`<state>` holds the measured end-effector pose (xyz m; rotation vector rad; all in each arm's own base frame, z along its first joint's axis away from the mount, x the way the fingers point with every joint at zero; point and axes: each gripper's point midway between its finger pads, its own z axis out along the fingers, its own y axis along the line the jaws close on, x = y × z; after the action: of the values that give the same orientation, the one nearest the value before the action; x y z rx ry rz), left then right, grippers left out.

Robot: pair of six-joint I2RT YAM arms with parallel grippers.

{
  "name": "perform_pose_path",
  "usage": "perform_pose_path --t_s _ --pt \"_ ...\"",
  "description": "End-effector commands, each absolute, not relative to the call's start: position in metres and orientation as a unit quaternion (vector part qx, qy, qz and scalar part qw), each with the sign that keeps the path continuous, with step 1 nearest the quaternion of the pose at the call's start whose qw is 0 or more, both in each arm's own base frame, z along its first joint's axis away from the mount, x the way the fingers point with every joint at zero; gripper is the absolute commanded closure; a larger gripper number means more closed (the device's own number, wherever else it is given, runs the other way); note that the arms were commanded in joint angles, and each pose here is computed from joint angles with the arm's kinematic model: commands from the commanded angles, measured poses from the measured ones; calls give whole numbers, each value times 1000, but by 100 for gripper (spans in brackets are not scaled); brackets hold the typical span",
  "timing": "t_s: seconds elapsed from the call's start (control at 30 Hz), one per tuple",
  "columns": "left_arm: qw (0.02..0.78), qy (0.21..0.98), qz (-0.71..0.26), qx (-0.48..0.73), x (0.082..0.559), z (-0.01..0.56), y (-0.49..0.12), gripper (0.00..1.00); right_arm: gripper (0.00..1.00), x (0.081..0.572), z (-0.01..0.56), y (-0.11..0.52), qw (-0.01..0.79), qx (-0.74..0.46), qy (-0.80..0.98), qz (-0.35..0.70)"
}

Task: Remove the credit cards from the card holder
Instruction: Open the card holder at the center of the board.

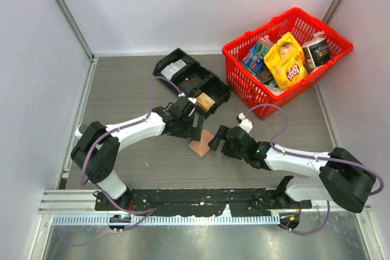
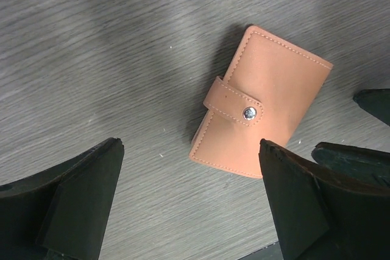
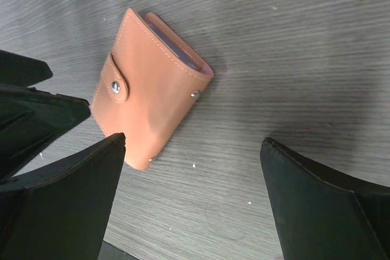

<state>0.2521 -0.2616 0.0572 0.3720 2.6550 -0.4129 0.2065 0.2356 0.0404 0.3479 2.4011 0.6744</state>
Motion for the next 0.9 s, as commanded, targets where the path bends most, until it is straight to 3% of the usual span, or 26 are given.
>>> perform_pose_path --t_s 0.0,0.23,0.4,0.57,0.73,0.87 --pt "225 945 -201 123 257 69 -286 6 3 205 24 234 291 145 913 247" --pt "210 947 -214 113 244 56 -292 9 2 188 -20 231 230 124 945 197" --pt "202 951 -210 107 239 49 -291 12 7 189 -23 236 222 116 948 194" --pt "199 950 -220 99 235 47 -293 16 19 189 -15 234 231 122 943 207" --pt "198 946 -237 94 233 45 -298 25 41 189 -12 239 227 123 941 219" --pt "198 945 -246 89 233 44 -301 34 43 189 -15 241 217 128 940 229"
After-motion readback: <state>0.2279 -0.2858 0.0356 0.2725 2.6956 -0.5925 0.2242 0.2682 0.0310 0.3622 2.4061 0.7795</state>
